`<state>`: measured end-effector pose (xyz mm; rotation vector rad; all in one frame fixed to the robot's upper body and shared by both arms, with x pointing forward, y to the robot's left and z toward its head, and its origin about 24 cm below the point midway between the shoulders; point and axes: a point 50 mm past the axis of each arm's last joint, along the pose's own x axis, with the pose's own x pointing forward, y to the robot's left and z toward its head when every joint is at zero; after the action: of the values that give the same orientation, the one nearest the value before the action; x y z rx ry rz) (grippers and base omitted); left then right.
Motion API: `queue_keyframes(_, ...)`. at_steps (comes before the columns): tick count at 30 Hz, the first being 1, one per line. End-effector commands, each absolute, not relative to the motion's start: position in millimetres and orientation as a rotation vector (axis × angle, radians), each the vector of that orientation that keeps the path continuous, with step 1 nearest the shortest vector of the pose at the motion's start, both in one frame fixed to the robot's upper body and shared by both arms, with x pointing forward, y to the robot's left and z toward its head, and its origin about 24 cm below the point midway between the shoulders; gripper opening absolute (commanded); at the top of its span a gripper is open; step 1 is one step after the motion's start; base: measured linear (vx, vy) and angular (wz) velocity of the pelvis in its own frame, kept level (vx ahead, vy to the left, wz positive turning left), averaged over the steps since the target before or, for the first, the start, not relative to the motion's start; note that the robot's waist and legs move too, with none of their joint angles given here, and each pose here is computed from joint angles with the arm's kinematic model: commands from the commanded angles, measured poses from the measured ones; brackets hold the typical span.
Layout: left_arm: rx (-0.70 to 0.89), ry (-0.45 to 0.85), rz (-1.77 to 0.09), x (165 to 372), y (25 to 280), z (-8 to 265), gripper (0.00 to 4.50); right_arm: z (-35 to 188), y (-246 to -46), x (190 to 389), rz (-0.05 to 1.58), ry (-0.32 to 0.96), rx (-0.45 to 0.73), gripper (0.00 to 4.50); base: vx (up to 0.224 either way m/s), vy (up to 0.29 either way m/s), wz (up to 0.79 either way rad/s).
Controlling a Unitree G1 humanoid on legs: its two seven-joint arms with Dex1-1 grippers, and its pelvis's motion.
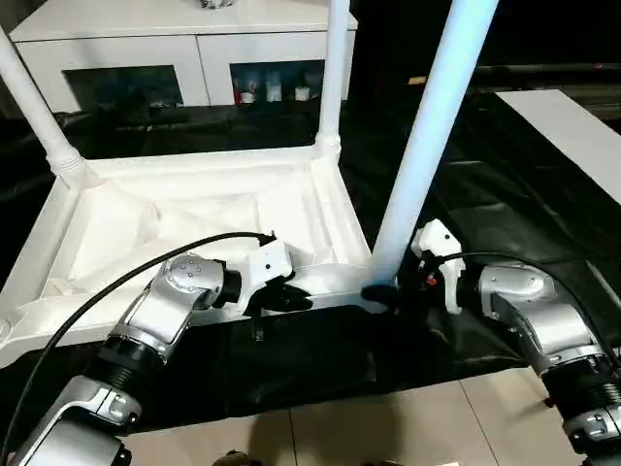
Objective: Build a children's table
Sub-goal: Rotate leg to tighten
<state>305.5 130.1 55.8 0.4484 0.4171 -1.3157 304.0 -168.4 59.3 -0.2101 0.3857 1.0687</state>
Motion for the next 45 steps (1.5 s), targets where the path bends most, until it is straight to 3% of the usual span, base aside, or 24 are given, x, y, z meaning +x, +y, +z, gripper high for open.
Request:
queue_keyframes(1,0.460,0.347,-1.348,305.8,123.5,68.5,0.00,61.5,-170.3,306.0,1.066,0.380,-0.221,2.84,0.000,0.000,0.00)
queue_keyframes(6,0.462,0.353,-1.349,305.2,124.3,67.9,0.00,57.0,-172.1,304.4,1.065,0.399,-0.229,2.63,0.000,0.000,0.00)
queue_keyframes(11,0.469,0.347,-1.303,309.0,124.3,67.5,0.00,52.8,-175.3,311.4,0.951,0.404,-0.221,2.54,0.000,0.000,0.00)
queue_keyframes(12,0.463,0.327,-1.201,319.9,120.6,68.5,0.00,48.1,-176.6,322.3,0.778,0.403,-0.182,2.53,0.000,0.000,0.00)
queue_keyframes(13,0.462,0.326,-1.192,320.9,120.2,68.6,0.00,47.7,-176.5,323.0,0.765,0.403,-0.178,2.53,0.000,0.000,0.00)
queue_keyframes(18,0.436,0.256,-0.806,362.3,93.4,74.7,0.00,29.4,-163.0,345.6,0.244,0.445,0.024,2.51,0.000,0.000,0.00)
queue_keyframes(20,0.431,0.246,-0.764,366.1,90.0,76.2,0.00,28.1,-159.4,347.4,0.210,0.449,0.042,2.51,0.000,0.000,0.00)
queue_keyframes(22,0.445,0.202,-0.689,374.9,74.8,82.5,0.00,25.8,-145.6,357.0,0.052,0.449,0.134,2.50,0.000,0.000,0.00)
queue_keyframes(30,0.521,0.158,-0.770,373.8,61.1,81.9,0.00,39.0,-125.7,369.7,0.043,0.372,0.105,2.45,0.007,0.000,0.00)
queue_keyframes(32,0.515,0.161,-0.787,372.5,62.3,79.8,0.00,45.4,-122.8,371.2,0.098,0.321,0.078,3.00,0.000,0.000,0.00)
queue_keyframes(38,0.494,0.106,-0.836,369.9,60.8,80.4,0.00,58.3,-135.3,372.6,0.071,0.218,-0.002,3.55,0.000,0.000,0.00)
queue_keyframes(40,0.495,0.093,-0.844,369.9,59.7,81.1,0.00,63.3,-147.0,368.6,0.047,0.174,-0.074,3.55,0.000,0.000,0.00)
queue_keyframes(45,0.495,0.045,-0.806,372.7,58.1,85.7,0.00,63.8,-164.2,352.5,0.059,0.136,-0.119,3.55,0.000,0.000,0.00)
